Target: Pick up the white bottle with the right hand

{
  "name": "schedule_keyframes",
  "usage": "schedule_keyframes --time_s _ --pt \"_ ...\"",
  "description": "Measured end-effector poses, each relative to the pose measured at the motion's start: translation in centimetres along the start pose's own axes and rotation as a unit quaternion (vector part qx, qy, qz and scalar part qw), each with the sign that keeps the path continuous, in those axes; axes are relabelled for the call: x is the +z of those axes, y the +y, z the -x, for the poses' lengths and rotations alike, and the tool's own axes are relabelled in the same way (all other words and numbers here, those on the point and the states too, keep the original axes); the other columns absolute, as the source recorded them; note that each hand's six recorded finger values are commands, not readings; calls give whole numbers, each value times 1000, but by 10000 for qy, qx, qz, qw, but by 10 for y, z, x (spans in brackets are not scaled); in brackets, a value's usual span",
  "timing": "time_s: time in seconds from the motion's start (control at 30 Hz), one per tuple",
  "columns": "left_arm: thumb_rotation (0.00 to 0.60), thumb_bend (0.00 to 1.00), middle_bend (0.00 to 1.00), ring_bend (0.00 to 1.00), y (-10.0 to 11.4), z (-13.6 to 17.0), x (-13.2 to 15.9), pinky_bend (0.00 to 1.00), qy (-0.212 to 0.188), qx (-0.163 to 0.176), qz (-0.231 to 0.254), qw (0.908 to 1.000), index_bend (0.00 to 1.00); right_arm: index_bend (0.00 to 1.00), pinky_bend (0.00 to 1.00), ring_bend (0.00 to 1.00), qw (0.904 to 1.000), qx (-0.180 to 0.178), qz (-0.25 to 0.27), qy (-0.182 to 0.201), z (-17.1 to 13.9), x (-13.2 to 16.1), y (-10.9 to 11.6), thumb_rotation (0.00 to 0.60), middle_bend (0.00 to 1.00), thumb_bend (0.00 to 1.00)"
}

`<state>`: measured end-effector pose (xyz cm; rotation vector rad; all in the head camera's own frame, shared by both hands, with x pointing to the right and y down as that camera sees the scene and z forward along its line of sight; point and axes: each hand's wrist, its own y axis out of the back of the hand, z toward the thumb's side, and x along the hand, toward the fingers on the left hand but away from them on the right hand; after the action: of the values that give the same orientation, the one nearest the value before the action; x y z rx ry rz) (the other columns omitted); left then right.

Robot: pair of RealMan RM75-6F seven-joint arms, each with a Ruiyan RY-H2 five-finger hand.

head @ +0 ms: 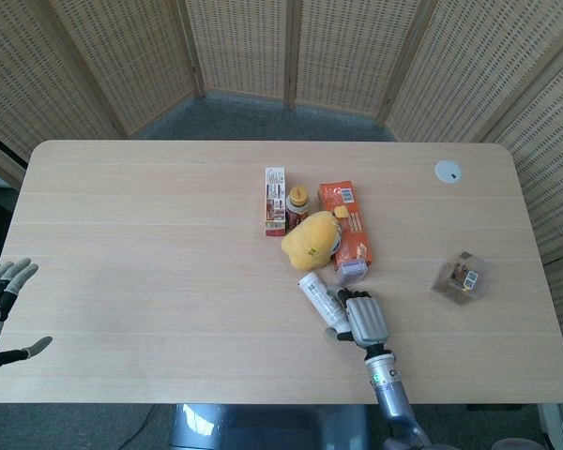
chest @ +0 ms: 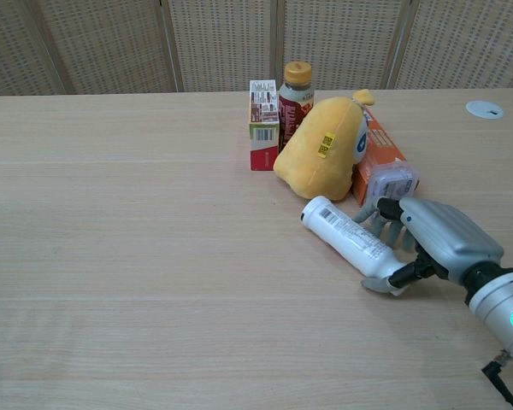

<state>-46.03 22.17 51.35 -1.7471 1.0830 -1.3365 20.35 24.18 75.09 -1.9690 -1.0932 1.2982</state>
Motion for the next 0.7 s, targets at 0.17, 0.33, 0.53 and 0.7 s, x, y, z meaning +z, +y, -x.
schedule_keyframes --time_s 0.17,0.33,0.53,0.7 --pt "600 64 0 0 1 0 0 0 -5 7 12 10000 86 509 745 690 9998 -185 90 81 0 1 5 600 676 110" --pt "600 66 0 0 1 0 0 0 -9 8 11 10000 86 521 757 702 9988 -371 197 263 -2 11 16 600 685 121" --pt "600 64 0 0 0 1 1 0 -17 3 10 10000 86 522 757 702 9957 -623 385 570 -5 34 40 600 685 123" --pt "600 65 0 0 -1 1 2 0 -43 -9 3 10000 85 522 756 701 9908 -787 648 885 -4 63 67 600 685 118"
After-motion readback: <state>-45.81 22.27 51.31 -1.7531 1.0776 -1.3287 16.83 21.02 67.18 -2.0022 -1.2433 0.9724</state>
